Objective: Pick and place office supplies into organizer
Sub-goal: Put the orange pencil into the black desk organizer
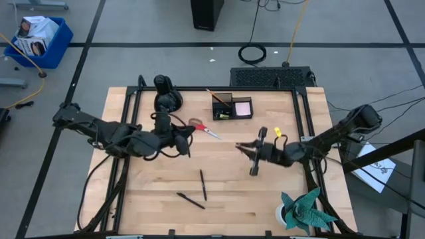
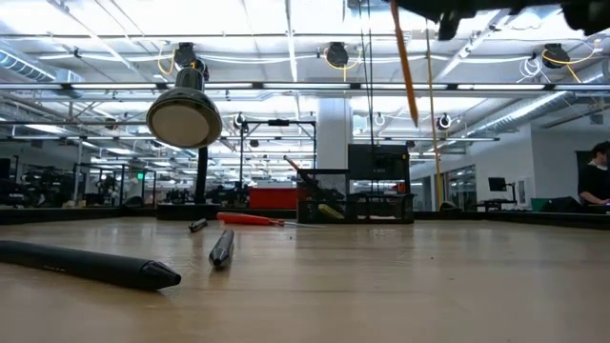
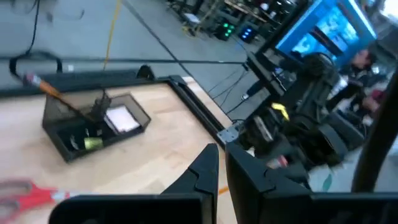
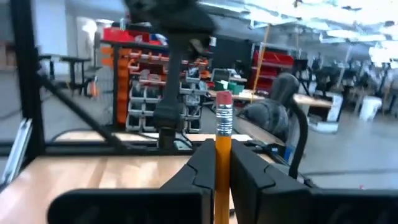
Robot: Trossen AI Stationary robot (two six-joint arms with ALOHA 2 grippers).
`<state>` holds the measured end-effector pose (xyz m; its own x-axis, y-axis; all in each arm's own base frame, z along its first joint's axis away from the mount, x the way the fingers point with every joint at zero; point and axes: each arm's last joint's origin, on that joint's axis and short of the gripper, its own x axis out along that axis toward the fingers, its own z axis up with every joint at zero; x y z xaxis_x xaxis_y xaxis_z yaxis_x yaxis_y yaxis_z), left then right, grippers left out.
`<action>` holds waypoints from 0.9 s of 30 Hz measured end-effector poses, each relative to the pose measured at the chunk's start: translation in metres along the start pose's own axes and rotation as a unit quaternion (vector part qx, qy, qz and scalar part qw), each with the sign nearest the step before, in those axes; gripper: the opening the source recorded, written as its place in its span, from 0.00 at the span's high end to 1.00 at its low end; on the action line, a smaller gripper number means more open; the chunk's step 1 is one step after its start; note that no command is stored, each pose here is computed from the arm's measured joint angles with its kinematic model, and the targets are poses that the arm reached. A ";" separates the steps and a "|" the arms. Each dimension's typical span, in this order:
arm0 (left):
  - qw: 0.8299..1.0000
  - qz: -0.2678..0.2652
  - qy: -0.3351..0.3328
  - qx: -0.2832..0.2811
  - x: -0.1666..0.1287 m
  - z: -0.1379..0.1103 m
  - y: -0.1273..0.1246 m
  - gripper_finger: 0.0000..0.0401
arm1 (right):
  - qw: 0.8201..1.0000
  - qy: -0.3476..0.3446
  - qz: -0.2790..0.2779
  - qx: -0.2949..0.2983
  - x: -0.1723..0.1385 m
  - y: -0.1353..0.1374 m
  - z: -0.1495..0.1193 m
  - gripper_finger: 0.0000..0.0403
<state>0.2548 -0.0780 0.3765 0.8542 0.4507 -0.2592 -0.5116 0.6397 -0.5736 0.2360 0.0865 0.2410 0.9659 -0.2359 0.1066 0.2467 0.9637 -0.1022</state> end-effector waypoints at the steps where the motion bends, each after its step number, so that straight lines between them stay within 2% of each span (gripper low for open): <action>1: 1.000 -0.006 0.002 0.020 -0.003 0.000 -0.001 0.92 | 1.000 0.001 -0.003 0.013 0.003 -0.005 0.000 0.96; 5: 0.995 0.001 -0.010 0.099 -0.015 -0.007 -0.004 0.92 | 0.997 0.009 -0.020 0.077 0.017 -0.028 -0.005 0.96; 9: 0.992 0.040 -0.050 0.107 -0.025 -0.007 -0.002 0.92 | 0.995 0.008 -0.063 0.072 0.029 -0.056 -0.009 0.96; 13: 0.993 0.033 -0.042 0.107 -0.026 -0.008 -0.002 0.92 | 0.987 -0.014 -0.128 0.099 0.039 -0.090 -0.010 0.96; 15: 0.993 0.030 -0.041 0.108 -0.028 -0.006 -0.001 0.92 | 0.985 -0.025 -0.126 0.112 0.044 -0.104 -0.007 0.96; 22: 0.992 0.039 -0.049 0.113 -0.039 0.007 0.008 0.92 | 0.992 -0.001 -0.103 0.070 0.087 -0.139 -0.007 0.96; 27: 0.989 0.058 -0.077 0.111 -0.047 0.017 0.013 0.92 | 0.990 0.000 -0.131 0.058 0.108 -0.164 -0.009 0.96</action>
<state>0.2067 -0.0803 0.3938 0.7736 0.6068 -0.1824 -0.6270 0.6916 -0.3585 0.3010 -0.0985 0.2601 0.8701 -0.4796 0.1136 0.4779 0.8773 0.0438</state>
